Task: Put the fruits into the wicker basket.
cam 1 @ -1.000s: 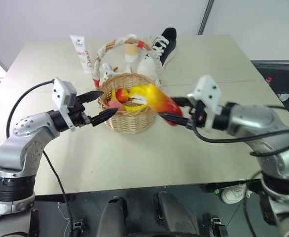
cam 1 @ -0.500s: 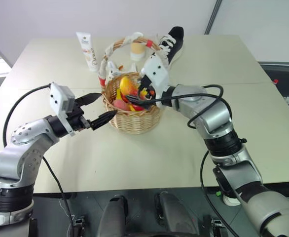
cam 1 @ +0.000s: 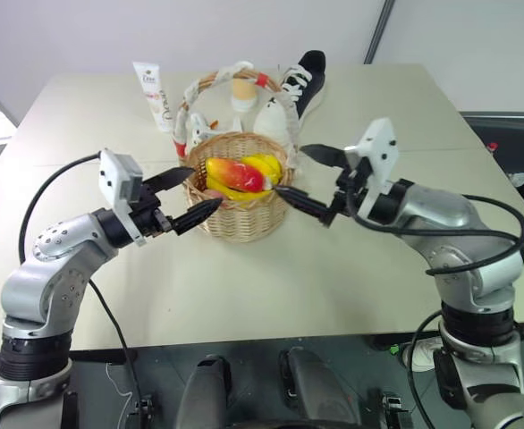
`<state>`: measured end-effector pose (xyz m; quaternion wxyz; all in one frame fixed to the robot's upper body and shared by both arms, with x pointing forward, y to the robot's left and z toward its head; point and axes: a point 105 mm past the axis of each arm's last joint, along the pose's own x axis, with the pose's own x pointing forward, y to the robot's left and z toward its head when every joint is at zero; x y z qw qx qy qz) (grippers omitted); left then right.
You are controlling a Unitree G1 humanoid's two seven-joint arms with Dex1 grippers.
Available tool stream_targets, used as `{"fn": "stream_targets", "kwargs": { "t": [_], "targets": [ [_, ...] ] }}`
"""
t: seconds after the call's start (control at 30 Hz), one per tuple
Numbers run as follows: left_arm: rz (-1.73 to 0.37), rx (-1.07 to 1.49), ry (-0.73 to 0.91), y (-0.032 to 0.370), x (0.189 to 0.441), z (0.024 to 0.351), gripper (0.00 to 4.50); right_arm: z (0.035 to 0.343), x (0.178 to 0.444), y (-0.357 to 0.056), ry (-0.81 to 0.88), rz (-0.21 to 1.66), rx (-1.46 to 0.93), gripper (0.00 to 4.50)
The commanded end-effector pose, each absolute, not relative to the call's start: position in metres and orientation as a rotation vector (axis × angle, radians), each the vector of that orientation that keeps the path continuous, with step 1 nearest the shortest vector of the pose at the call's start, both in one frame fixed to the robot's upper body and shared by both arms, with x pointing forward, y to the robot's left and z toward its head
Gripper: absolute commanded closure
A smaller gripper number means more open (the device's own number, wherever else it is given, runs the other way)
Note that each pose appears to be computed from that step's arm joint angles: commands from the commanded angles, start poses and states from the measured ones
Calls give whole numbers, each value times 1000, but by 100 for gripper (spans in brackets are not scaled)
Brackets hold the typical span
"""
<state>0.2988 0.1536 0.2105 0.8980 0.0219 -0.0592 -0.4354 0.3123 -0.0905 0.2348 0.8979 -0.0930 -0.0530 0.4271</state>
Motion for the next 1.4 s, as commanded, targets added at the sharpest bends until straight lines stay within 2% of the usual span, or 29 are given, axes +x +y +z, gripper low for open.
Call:
{"fn": "stream_targets", "kwargs": {
  "t": [0.03, 0.23, 0.27, 0.33, 0.57, 0.73, 0.87, 0.97, 1.1, 1.33, 1.4],
  "targets": [
    [-946, 56, -162, 144, 300, 219, 0, 237, 338, -92, -134, 738, -129, 3],
    [-987, 46, -177, 132, 302, 222, 0, 232, 376, -73, -142, 660, -1, 3],
    [-990, 47, -177, 131, 301, 222, 0, 232, 379, -71, -142, 663, 12, 27],
    [-991, 48, -179, 130, 300, 222, 0, 231, 381, -71, -145, 668, 28, 91],
    [-986, 46, -179, 130, 296, 221, 0, 233, 379, -77, -164, 666, 53, 441],
    [-996, 39, -185, 126, 297, 221, 0, 243, 376, -102, -215, 571, 12, 442],
    [-1023, 30, -186, 121, 299, 221, 0, 258, 372, -176, -262, 314, -16, 442],
    [-1047, 19, -187, 115, 303, 220, 0, 254, 367, -243, -248, 69, -49, 442],
    [-1075, 11, -191, 108, 307, 219, 0, 245, 362, -304, -236, -175, 13, 442],
    [-1093, 7, -208, 100, 316, 222, 0, 230, 361, -326, -228, -249, -8, 442],
    [-1089, 11, -206, 100, 317, 220, 0, 231, 358, -324, -229, -234, -23, 336]
  ]
}}
